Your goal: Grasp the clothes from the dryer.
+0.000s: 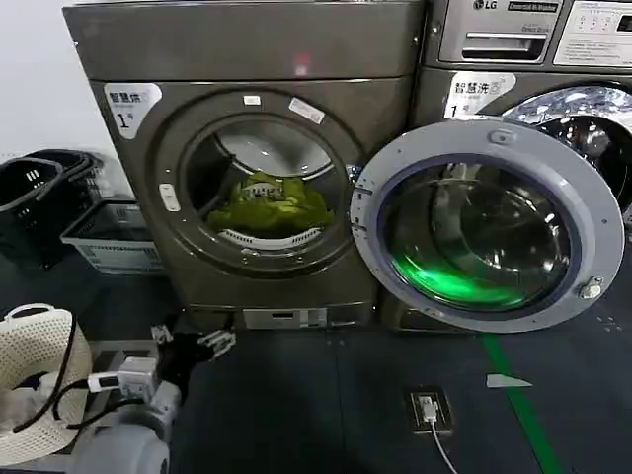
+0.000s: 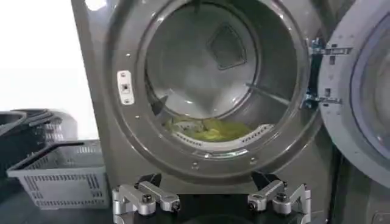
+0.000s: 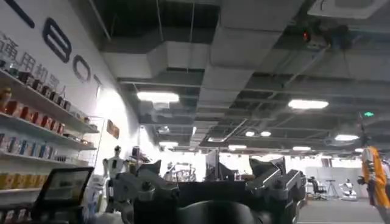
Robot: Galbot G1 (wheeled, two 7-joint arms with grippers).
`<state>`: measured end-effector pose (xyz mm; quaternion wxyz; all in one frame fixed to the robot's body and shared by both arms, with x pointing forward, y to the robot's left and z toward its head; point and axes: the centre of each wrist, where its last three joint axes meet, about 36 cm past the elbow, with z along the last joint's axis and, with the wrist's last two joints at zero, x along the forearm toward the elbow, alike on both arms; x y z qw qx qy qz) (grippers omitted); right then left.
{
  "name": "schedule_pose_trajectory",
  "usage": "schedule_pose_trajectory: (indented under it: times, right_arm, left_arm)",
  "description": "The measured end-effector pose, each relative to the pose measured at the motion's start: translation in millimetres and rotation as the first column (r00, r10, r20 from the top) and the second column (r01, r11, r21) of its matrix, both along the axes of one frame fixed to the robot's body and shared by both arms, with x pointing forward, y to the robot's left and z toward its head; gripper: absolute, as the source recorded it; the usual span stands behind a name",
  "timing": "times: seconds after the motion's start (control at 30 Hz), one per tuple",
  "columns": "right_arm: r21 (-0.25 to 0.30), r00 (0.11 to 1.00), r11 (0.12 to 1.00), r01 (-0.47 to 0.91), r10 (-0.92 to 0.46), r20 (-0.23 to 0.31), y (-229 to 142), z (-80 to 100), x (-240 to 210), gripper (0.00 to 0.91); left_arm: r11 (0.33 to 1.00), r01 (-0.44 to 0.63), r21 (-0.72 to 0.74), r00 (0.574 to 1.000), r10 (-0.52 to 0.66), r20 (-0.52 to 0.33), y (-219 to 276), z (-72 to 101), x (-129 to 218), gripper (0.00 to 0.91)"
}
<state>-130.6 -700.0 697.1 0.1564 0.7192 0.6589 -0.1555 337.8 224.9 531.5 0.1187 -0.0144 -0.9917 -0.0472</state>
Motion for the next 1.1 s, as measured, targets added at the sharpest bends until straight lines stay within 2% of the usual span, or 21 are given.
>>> schedule_pose_trajectory:
  times: [0.4, 1.1]
  right_arm:
    - [-0.023, 0.998, 1.000, 0.006, -0.005, 0.058, 4.0, -1.2, -3.4, 0.907]
    - [-0.025, 0.996, 1.000, 0.013, -0.011, 0.086, 3.5, -3.7, -7.3, 0.907]
  left_arm:
    - [0.999, -0.002, -0.049, 1.000, 0.003, 0.015, 0.4, 4.5, -1.0, 0.907]
    - [0.999, -0.047, -0.021, 0.999, 0.047, 0.009, 1.4, 2.1, -2.0, 0.907]
